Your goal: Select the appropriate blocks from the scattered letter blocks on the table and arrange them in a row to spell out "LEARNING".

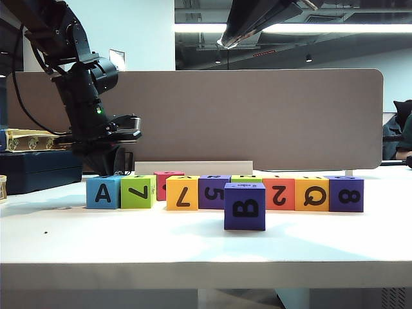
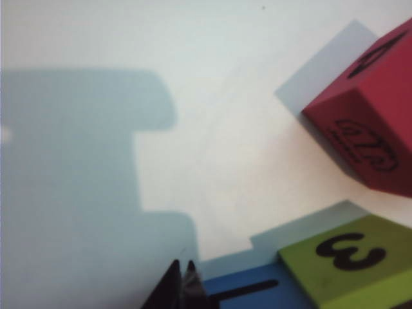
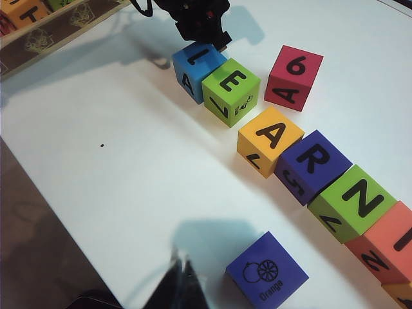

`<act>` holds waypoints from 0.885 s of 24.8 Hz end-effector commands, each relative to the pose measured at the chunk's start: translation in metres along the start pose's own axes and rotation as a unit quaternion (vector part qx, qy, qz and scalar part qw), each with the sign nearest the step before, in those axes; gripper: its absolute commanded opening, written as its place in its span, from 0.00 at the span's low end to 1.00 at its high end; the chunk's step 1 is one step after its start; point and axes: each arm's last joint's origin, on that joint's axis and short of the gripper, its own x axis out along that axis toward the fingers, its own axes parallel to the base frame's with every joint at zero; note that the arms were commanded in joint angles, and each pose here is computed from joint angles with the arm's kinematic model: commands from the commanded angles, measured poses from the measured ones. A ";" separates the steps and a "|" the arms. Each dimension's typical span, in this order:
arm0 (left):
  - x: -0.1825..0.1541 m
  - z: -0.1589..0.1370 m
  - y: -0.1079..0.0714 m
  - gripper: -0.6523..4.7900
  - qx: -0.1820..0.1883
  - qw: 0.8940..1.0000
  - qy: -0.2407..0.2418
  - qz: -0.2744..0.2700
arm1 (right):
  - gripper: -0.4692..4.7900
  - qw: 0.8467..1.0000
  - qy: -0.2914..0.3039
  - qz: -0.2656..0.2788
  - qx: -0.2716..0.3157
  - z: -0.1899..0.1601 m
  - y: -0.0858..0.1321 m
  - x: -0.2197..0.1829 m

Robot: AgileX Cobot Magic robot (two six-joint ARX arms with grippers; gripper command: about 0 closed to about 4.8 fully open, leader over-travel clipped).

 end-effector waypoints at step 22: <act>-0.037 0.006 0.009 0.11 -0.010 0.994 0.081 0.074 | 0.09 1.000 -0.006 0.003 -0.002 0.002 0.001 -0.002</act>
